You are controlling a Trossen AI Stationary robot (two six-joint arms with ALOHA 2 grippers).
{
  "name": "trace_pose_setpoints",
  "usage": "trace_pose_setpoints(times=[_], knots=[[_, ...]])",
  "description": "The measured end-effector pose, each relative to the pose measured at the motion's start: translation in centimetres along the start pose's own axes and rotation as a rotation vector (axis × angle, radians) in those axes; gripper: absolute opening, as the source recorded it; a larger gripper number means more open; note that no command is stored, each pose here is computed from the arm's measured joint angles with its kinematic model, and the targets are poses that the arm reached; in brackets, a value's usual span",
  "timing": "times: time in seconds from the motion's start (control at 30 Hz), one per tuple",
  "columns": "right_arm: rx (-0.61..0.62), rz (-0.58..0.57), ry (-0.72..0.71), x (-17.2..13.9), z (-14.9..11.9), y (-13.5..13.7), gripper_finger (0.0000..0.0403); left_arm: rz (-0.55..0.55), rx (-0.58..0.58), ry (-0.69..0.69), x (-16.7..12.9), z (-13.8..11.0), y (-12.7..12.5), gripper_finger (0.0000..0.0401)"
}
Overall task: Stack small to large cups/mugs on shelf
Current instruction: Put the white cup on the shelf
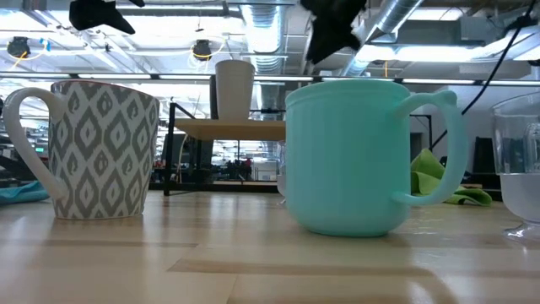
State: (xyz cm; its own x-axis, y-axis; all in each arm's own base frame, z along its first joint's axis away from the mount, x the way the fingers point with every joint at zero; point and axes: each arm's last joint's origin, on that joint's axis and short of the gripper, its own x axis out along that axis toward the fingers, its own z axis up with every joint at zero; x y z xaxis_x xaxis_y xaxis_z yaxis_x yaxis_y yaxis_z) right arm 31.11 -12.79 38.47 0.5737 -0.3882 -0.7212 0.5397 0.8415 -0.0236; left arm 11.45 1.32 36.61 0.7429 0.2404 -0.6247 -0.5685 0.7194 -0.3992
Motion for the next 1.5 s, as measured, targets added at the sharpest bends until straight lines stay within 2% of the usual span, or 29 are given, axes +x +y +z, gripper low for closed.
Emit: trace_pose_setpoints(times=[0.23, 0.57, 0.93, 1.1, 1.5], knots=[[-0.036, 0.052, -0.061, 6.8, -0.4, 2.5, 0.0116, 0.000, -0.018, 0.000, 0.0, 0.0, 0.0, 0.0261], [-0.025, 0.096, -0.107, 11.8, -0.1, 3.2, 0.0116, 0.001, -0.050, 0.001, 0.0, 0.0, 0.0, 0.0261], [-0.015, 0.149, -0.180, 12.0, 0.6, 3.7, 0.0116, 0.008, -0.051, -0.004, 0.0, 0.0, 0.0, 0.0261], [0.002, 0.153, -0.179, 12.0, 0.6, 3.8, 0.0117, 0.013, -0.052, -0.009, 0.0, 0.0, 0.0, 0.0261], [0.001, 0.148, -0.152, 14.1, 0.0, 4.0, 0.0117, 0.020, -0.088, -0.016, 0.0, 0.0, 0.1, 0.0261]])
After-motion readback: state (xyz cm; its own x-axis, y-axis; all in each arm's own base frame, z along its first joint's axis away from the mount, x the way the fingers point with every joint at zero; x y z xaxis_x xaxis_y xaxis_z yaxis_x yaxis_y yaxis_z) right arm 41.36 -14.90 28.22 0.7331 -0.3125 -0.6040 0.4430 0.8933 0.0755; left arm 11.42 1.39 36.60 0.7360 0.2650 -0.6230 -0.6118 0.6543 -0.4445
